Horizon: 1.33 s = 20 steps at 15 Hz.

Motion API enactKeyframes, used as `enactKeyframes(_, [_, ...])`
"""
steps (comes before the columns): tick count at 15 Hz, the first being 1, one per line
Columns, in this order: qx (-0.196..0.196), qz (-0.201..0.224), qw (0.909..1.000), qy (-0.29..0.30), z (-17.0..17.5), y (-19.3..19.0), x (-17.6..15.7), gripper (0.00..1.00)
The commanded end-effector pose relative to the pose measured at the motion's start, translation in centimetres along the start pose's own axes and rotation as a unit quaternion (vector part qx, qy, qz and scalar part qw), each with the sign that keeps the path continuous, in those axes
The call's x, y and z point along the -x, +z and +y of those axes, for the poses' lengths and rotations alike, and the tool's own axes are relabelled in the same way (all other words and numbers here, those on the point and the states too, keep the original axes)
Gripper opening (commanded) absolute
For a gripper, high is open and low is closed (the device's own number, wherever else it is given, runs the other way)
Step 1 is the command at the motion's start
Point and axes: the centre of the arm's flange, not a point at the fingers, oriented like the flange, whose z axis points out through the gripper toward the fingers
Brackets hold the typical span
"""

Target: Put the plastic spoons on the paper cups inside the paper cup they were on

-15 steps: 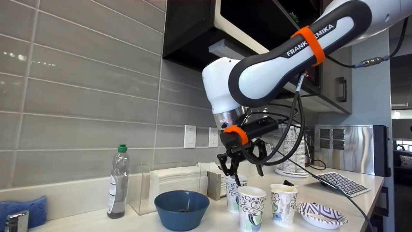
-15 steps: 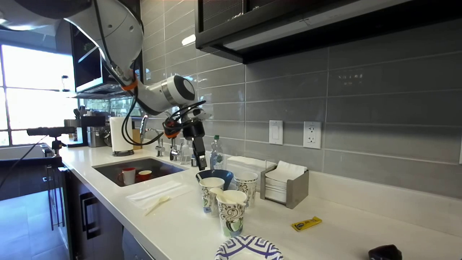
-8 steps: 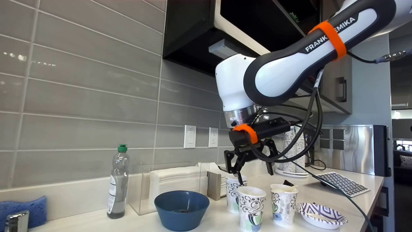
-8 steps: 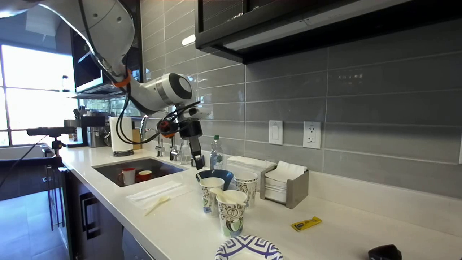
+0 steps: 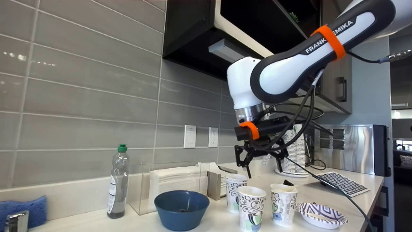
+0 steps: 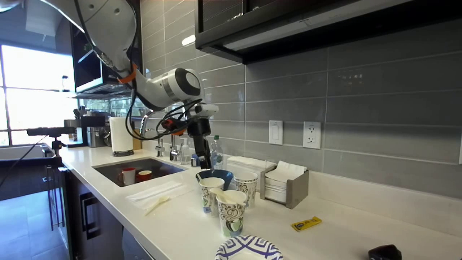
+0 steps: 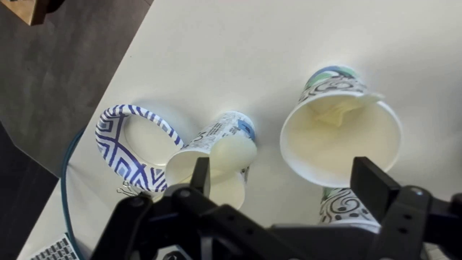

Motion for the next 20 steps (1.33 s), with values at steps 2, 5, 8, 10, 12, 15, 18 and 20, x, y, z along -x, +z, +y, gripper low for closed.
enactKeyframes(2, [-0.035, -0.043, 0.9927, 0.107, 6.7, 0.2, -1.8, 1.0])
enactKeyframes(5, [-0.048, -0.072, 0.9816, 0.17, 9.7, 1.9, -3.1, 1.0])
enactKeyframes(8, [-0.078, -0.086, 0.9663, 0.23, 11.8, 4.0, -4.1, 1.0])
enactKeyframes(10, [-0.108, -0.089, 0.9547, 0.263, 12.9, 5.2, -4.5, 1.0])
enactKeyframes(12, [-0.145, -0.084, 0.9427, 0.289, 13.3, 6.2, -4.9, 1.0])
enactKeyframes(15, [-0.191, -0.08, 0.9272, 0.312, 13.2, 7.3, -5.4, 1.0])
enactKeyframes(18, [-0.212, -0.076, 0.9187, 0.325, 13.4, 8.0, -5.5, 0.96])
enactKeyframes(20, [-0.217, -0.073, 0.9158, 0.33, 13.6, 8.3, -5.4, 0.91])
